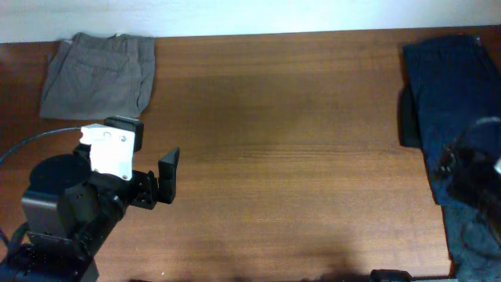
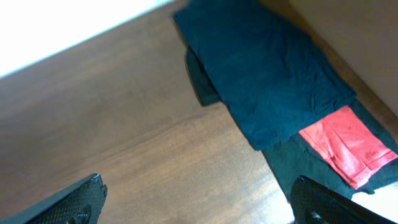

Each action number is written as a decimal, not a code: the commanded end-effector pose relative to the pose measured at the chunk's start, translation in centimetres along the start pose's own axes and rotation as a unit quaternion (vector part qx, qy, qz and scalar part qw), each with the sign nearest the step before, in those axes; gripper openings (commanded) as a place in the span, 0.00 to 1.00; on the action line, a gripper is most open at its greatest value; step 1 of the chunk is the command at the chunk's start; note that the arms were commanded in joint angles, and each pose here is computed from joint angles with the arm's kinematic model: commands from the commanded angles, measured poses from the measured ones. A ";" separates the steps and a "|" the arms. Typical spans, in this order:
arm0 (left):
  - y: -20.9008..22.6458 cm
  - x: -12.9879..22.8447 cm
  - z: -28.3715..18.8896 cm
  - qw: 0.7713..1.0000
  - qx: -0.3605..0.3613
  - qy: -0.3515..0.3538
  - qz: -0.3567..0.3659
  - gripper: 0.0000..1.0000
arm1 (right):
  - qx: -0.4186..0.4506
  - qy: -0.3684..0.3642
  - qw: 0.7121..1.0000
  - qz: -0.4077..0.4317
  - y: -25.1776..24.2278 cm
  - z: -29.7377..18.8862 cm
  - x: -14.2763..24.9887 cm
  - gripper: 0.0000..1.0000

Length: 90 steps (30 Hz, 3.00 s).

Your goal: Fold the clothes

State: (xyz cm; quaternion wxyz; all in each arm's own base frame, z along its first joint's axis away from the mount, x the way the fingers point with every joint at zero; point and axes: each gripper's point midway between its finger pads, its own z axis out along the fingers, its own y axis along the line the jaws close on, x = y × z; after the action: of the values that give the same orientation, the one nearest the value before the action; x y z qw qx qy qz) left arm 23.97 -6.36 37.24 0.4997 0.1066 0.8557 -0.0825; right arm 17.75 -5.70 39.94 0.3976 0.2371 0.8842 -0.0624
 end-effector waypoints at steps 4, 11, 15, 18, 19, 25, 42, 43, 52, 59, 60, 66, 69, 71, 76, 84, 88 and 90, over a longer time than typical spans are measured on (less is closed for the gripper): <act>0.1 0.4 0.3 1.000 -0.004 0.006 -0.004 0.99 | -0.011 -0.037 0.999 0.007 -1.3 -3.1 1.3 0.99; 0.1 0.4 0.3 1.000 -0.004 0.006 -0.004 0.99 | -0.071 -0.098 0.992 0.021 -0.6 -4.0 2.4 0.99; 0.1 0.4 0.3 1.000 -0.004 0.006 -0.004 0.99 | -0.102 -0.132 0.986 0.027 0.1 -2.3 3.8 0.99; 0.1 0.4 0.3 1.000 -0.004 0.006 -0.004 0.99 | -0.123 -0.150 0.981 0.029 0.8 0.6 5.5 0.99; 0.1 0.4 0.3 1.000 -0.004 0.007 -0.004 0.99 | -0.128 -0.156 0.979 0.030 1.0 1.7 6.1 0.99; 0.1 0.4 0.3 1.000 -0.004 0.007 -0.004 0.99 | -0.167 -0.188 0.967 0.038 2.5 7.6 9.2 0.99; 0.1 0.4 0.3 1.000 -0.004 0.007 -0.004 0.99 | -0.249 -0.270 0.926 0.090 5.1 15.6 13.1 0.99; 0.1 0.4 0.3 1.000 -0.004 0.007 -0.004 0.99 | -0.251 -0.275 0.924 0.091 5.2 15.8 13.1 0.99; 0.1 0.4 0.3 1.000 -0.004 0.007 -0.004 0.99 | -0.258 -0.290 0.917 0.093 5.5 17.0 13.4 0.99; 0.1 0.4 0.3 1.000 -0.004 0.007 -0.004 0.99 | -0.259 -0.314 0.910 0.075 5.7 17.5 13.5 0.99; 0.1 0.4 0.3 1.000 -0.004 0.007 -0.004 0.99 | -0.262 -0.321 0.908 0.068 5.9 17.5 13.5 0.99; 0.1 0.4 0.3 1.000 -0.004 0.007 -0.004 0.99 | -0.255 -0.327 0.909 0.045 5.9 17.6 13.6 0.99; 0.1 0.4 0.3 1.000 -0.004 0.007 -0.004 0.99 | -0.249 -0.321 0.913 0.034 5.9 18.0 13.9 0.99; 0.1 0.4 0.3 1.000 -0.004 0.007 -0.004 0.99 | -0.243 -0.303 0.921 0.031 5.8 18.7 14.7 0.99; 0.1 0.4 0.3 1.000 -0.004 0.007 -0.004 0.99 | -0.234 -0.279 0.931 0.021 5.6 19.6 15.8 0.99; 0.1 0.4 0.3 1.000 -0.004 0.007 -0.004 0.99 | -0.233 -0.278 0.932 0.021 5.6 19.6 15.8 0.99; 0.1 0.5 0.3 1.000 -0.004 0.008 -0.004 0.99 | -0.233 -0.278 0.932 0.021 5.6 19.6 15.8 0.99; 0.1 0.5 0.3 1.000 -0.004 0.008 -0.004 0.99 | -0.233 -0.278 0.932 0.021 5.6 19.6 15.8 0.99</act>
State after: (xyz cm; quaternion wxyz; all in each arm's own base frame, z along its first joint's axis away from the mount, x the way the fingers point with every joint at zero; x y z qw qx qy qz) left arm 24.01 -6.37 36.75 0.4934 0.1068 0.8593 -0.0819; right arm 24.62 -1.11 15.83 0.6748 0.1391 0.7191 0.0905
